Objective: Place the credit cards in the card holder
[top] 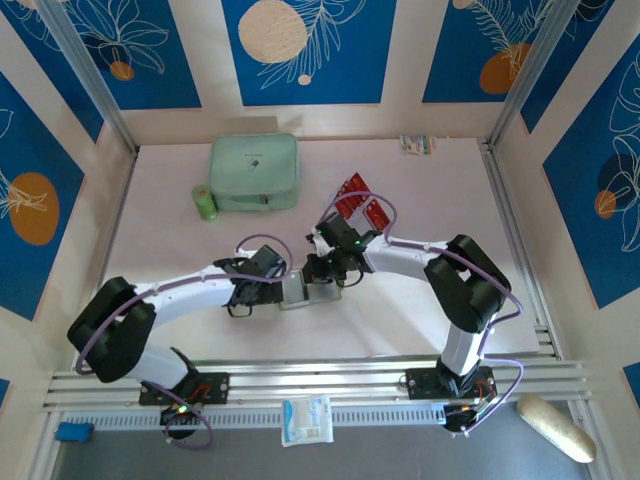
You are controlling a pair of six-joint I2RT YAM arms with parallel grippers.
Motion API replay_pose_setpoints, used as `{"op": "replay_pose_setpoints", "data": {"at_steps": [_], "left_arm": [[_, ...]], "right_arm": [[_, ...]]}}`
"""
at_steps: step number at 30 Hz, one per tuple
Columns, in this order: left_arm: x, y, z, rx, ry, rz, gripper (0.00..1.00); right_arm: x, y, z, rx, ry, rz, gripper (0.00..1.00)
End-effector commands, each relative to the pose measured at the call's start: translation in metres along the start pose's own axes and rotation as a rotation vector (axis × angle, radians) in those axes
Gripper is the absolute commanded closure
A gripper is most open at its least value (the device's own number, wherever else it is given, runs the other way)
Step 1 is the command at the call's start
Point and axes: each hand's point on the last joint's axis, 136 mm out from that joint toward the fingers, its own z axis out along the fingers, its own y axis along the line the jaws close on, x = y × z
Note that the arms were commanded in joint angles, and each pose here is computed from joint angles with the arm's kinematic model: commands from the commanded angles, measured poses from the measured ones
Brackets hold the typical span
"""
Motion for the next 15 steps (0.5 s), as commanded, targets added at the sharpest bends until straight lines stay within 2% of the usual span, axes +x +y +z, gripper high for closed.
{"op": "replay_pose_setpoints", "data": {"at_steps": [1,15], "left_arm": [[0.000,0.011,-0.003,-0.026,-0.002,0.008,0.00],[0.008,0.013,0.011,-0.061,0.032,0.039,0.00]], "right_arm": [[0.013,-0.015,0.001,0.049,0.034,0.025,1.00],[0.005,-0.012,0.011,0.041,0.037,0.027,1.00]]}}
